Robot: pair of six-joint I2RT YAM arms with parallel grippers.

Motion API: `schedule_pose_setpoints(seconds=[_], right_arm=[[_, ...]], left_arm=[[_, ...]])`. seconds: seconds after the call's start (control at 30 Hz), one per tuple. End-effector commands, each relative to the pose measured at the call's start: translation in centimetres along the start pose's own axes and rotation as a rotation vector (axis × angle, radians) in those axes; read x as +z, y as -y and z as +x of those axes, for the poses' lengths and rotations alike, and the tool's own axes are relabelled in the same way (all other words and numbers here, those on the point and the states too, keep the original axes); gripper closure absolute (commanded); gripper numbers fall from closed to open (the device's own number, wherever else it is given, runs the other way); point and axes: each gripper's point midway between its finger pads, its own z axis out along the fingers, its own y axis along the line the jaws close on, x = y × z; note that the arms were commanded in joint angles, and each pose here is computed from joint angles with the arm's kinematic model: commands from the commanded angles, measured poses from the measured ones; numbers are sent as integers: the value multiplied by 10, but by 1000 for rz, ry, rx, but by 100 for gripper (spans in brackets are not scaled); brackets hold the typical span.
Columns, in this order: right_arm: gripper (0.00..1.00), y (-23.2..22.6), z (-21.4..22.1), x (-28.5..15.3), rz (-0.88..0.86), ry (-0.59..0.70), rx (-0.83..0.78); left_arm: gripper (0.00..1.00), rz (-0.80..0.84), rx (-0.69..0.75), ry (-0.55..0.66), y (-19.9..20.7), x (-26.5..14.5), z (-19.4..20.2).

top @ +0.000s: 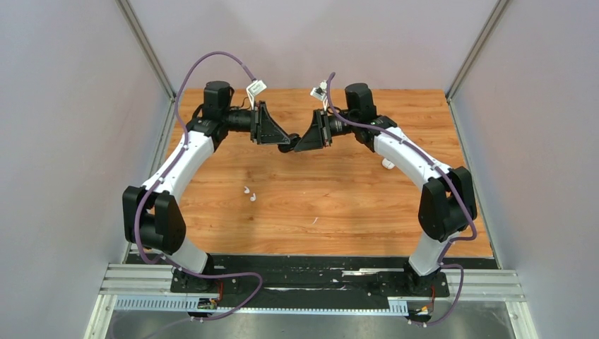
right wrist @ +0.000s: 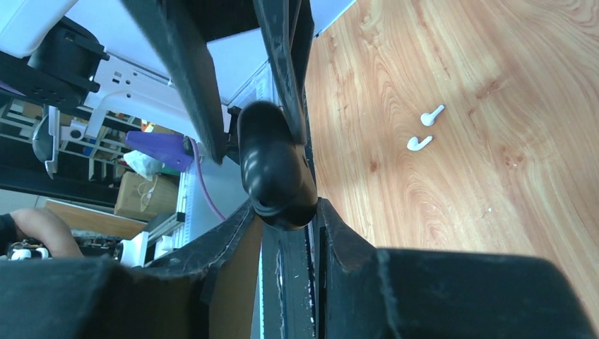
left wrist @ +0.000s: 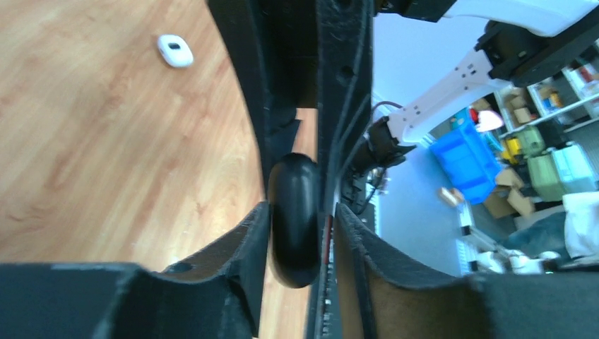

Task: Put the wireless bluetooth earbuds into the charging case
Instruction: Close the charging case.

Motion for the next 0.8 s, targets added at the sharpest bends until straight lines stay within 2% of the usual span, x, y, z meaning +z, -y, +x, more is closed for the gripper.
schedule_pose_setpoints(seconds=[0.0, 0.07, 0.3, 0.37, 0.47, 0.67, 0.77], right_arm=[[100, -2, -29, -1, -22, 63, -57], [100, 2, -31, -1, -14, 68, -41], [100, 16, -31, -7, 16, 83, 4], [100, 17, -30, -8, 18, 83, 6], [100, 16, -27, -9, 13, 78, -3], [100, 14, -16, -11, -6, 59, -58], [100, 11, -12, -12, -12, 54, -97]], left_arm=[[51, 56, 77, -65, 27, 11, 10], [44, 41, 103, -95, 29, 16, 18], [38, -106, 130, -133, 8, 23, 27], [41, -136, 158, -137, 2, 22, 25], [53, -141, 165, -133, -2, 23, 23], [70, 40, 81, -104, 19, 30, 19], [71, 127, 67, -110, 30, 28, 19]])
